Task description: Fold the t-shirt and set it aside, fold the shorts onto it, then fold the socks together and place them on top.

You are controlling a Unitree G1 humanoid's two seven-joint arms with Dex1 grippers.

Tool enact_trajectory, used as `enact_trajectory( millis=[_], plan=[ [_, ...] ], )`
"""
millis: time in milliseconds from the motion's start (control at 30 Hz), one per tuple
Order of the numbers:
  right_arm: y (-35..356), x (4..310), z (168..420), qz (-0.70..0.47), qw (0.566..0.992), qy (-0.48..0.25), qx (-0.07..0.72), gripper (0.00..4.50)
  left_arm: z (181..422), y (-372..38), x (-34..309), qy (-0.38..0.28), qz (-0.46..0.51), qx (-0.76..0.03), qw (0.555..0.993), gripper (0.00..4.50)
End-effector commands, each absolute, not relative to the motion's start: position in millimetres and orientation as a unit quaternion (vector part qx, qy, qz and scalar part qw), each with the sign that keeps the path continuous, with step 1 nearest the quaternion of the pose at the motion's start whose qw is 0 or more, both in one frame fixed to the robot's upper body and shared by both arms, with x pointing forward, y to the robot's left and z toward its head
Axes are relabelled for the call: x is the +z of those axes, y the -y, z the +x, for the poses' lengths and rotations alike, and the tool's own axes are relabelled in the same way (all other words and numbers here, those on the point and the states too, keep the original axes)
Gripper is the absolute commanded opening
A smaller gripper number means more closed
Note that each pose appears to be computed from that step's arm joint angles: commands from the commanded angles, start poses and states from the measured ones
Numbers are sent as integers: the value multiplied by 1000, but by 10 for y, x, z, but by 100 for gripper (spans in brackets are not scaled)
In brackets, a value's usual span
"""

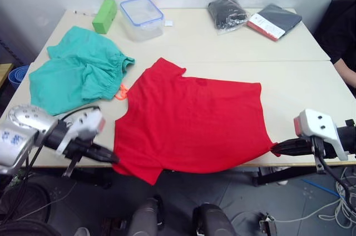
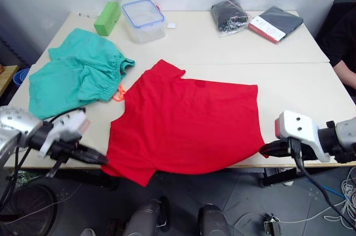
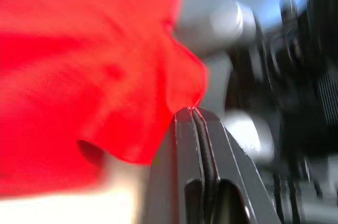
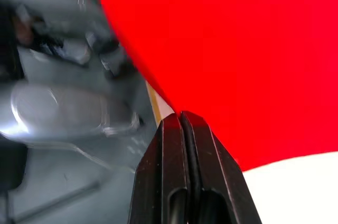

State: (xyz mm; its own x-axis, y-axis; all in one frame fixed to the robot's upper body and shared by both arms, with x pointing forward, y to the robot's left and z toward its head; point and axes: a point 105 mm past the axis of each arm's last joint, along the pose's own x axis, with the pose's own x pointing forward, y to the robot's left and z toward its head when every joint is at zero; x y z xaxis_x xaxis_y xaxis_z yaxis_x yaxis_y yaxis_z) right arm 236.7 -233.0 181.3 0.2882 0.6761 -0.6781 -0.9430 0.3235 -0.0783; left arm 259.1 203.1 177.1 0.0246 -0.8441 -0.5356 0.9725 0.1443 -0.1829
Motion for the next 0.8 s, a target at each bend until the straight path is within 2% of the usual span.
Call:
enact_trajectory(
  millis=[33, 133, 333, 533, 800],
  plan=[
    [2333, 1817, 2444, -178, 779, -291, 526, 2, 2894, -2045, 1800, -264, 82, -595, 755, 0],
    [2374, 1740, 2586, -139, 796, -302, 506, 2, 3334, -2009, 1785, -240, 77, -520, 816, 0],
    [2440, 1674, 2904, -53, 841, -295, 450, 2, 3752, -1955, 1775, -211, 25, -450, 868, 0],
    [2556, 1646, 3015, -15, 862, -298, 411, 2, 3775, -2049, 1625, -230, 28, -427, 874, 0],
    [2683, 1470, 3006, -24, 869, -316, 381, 2, 3750, -2135, 1583, -230, 25, -414, 881, 0]
  ],
)
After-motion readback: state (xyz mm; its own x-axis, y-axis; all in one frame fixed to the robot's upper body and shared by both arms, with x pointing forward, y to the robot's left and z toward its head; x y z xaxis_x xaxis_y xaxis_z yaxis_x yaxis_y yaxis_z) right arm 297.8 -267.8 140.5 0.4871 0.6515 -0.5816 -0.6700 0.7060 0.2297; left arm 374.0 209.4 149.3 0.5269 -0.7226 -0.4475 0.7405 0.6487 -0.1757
